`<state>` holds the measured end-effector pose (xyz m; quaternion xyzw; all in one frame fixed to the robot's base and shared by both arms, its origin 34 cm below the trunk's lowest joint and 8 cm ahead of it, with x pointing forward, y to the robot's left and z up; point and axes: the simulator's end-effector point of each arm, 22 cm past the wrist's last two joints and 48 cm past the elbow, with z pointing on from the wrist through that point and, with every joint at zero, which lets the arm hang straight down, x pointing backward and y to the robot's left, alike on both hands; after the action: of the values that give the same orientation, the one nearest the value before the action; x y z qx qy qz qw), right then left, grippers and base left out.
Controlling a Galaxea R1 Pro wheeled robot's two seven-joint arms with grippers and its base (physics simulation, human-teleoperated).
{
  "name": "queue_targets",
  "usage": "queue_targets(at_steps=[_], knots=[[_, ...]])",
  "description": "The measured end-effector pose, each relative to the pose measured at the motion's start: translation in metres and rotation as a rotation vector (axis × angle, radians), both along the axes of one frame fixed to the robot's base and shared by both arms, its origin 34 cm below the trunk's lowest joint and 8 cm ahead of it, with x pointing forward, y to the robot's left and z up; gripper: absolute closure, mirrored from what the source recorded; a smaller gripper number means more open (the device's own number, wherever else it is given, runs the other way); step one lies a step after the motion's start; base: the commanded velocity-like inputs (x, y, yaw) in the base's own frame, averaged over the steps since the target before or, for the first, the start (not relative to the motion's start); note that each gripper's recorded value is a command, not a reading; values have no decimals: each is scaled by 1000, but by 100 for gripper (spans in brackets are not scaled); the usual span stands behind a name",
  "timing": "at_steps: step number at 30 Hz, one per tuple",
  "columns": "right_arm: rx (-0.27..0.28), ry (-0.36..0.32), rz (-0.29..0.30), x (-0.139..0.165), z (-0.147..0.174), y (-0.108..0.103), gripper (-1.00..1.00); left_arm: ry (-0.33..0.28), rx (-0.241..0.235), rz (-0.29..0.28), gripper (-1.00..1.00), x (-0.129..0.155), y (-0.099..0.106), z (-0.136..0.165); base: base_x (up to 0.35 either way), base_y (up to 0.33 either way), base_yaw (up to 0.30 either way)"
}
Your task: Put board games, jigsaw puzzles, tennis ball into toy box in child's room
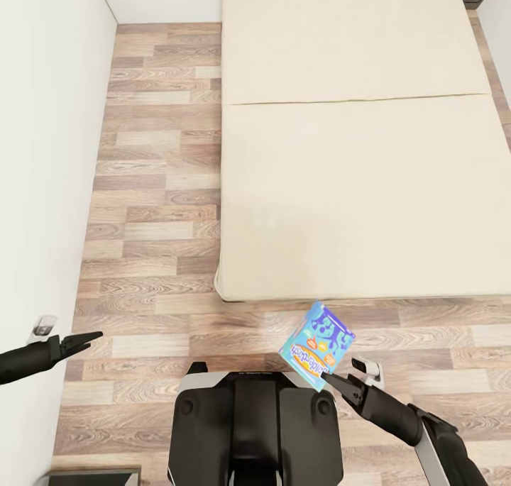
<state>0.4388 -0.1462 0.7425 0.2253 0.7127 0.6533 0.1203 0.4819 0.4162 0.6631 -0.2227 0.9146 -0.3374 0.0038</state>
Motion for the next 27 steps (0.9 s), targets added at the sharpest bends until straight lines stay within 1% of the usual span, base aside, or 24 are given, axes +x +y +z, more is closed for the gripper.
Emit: queue_targets(at_steps=[10,22,27], knots=[[3,-7,-1,0,3,-1,100,13,-24,-32,-100,-5,-14,-1,0,0,0],[4,-11,-3,1,5,-1,100,12,-24,-40,-100,-4,-15,0,0,0,0],[1,3,-2,-6,5,-1,100,12,-23,-40,-100,-4,-15,1,0,0,0]])
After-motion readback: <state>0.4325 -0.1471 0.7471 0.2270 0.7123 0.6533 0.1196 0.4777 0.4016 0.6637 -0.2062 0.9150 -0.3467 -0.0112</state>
